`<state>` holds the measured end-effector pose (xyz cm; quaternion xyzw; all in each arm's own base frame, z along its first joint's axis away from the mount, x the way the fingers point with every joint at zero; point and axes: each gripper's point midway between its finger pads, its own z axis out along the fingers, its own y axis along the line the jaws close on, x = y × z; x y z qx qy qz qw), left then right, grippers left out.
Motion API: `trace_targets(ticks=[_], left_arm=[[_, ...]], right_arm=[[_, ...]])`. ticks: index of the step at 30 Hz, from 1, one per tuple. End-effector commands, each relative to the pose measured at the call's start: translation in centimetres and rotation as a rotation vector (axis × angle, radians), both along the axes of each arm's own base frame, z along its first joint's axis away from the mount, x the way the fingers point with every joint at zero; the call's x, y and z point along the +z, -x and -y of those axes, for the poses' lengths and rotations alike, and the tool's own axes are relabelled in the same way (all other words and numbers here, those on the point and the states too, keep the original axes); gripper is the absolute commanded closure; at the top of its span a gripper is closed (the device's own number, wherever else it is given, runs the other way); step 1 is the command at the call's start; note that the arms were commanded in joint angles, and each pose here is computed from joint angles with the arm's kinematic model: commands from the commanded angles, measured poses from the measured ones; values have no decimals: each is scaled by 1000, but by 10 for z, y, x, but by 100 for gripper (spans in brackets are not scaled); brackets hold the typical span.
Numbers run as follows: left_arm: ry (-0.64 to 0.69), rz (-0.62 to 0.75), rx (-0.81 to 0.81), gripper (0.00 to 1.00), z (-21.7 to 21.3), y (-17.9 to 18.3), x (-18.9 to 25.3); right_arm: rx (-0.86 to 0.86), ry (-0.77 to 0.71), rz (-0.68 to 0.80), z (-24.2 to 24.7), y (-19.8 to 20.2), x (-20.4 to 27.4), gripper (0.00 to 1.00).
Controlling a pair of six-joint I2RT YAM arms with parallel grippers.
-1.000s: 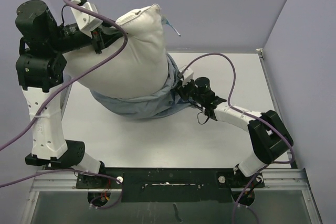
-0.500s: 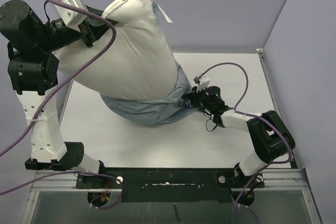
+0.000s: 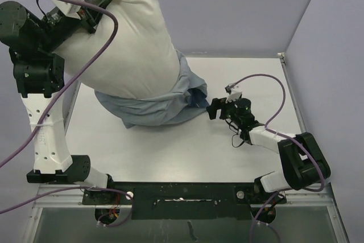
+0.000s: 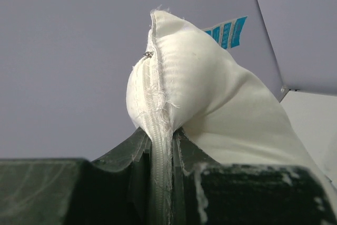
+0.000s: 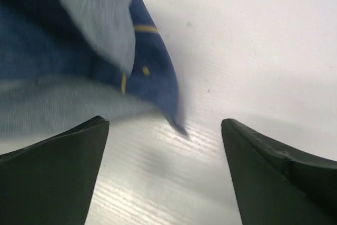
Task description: Remove the pillowcase from the pillow
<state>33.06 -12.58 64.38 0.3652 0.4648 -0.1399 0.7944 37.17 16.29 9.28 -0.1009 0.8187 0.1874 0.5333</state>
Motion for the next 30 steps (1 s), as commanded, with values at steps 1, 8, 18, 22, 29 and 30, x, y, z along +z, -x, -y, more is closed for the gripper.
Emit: trace_targets(ticks=[1, 8, 18, 22, 29, 30], left_arm=[[32, 403, 46, 100, -11, 76, 88], [42, 370, -17, 100, -3, 82, 85], [13, 445, -40, 100, 0, 113, 101], [2, 456, -63, 100, 3, 125, 102], [5, 494, -94, 100, 6, 140, 113], [2, 517, -97, 100, 6, 145, 117]], right_arm=[[108, -22, 201, -11, 9, 51, 3], [340, 32, 246, -44, 28, 56, 2], [464, 168, 236, -86, 12, 38, 2], [483, 178, 276, -77, 2, 54, 2], [576, 250, 299, -74, 2, 56, 2], [589, 257, 295, -74, 4, 52, 2]])
